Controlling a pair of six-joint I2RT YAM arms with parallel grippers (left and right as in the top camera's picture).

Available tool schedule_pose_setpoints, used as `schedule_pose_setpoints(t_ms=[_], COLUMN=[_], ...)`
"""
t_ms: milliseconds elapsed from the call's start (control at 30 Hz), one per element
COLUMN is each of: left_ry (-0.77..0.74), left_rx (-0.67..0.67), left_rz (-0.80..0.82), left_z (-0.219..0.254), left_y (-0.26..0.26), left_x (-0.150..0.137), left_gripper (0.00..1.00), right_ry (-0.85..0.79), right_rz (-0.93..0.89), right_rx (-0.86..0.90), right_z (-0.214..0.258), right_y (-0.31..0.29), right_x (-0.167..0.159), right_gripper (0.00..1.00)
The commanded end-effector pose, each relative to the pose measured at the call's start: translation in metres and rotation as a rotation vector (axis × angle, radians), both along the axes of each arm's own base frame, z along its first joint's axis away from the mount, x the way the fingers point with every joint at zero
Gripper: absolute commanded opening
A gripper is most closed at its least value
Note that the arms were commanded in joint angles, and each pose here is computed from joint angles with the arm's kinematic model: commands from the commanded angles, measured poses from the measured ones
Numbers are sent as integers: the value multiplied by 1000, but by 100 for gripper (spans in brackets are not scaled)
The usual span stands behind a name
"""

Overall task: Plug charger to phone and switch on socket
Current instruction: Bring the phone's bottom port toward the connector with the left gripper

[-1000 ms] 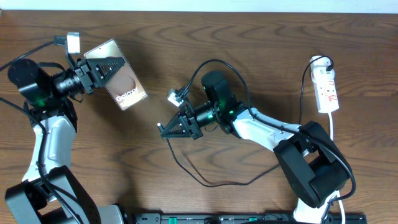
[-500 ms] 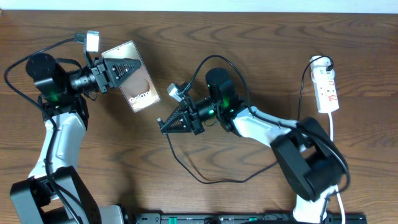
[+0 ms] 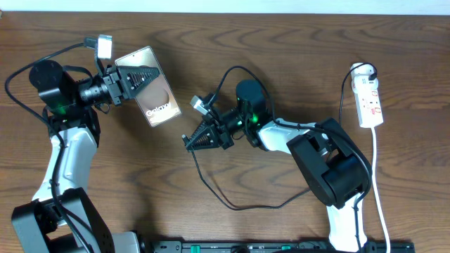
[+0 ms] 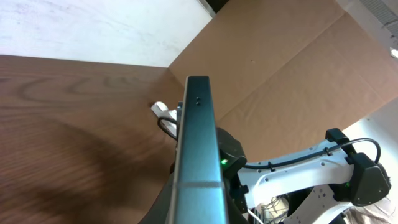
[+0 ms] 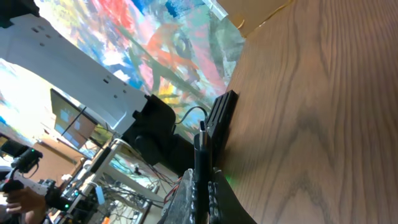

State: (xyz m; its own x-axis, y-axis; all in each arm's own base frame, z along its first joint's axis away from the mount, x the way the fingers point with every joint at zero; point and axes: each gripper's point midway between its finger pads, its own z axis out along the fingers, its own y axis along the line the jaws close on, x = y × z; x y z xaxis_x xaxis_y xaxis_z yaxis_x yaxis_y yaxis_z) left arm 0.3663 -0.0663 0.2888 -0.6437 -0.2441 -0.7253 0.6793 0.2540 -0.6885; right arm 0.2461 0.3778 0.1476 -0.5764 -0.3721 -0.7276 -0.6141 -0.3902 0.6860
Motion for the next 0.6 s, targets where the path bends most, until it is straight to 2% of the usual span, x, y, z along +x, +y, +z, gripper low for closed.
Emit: schedule_pose_setpoints(t_ms=[0, 567], left_ry=[-42, 71], left_rx=[14, -21], left_rz=[-4, -3], left_z=[8, -2], left_y=[0, 0], left_x=[-1, -1], left_gripper=[7, 7], right_ry=[-2, -50], right_rz=[22, 23], right_rx=[4, 37], right_z=[8, 20], right_y=[1, 4], right_x=[1, 5], right_gripper=[1, 1])
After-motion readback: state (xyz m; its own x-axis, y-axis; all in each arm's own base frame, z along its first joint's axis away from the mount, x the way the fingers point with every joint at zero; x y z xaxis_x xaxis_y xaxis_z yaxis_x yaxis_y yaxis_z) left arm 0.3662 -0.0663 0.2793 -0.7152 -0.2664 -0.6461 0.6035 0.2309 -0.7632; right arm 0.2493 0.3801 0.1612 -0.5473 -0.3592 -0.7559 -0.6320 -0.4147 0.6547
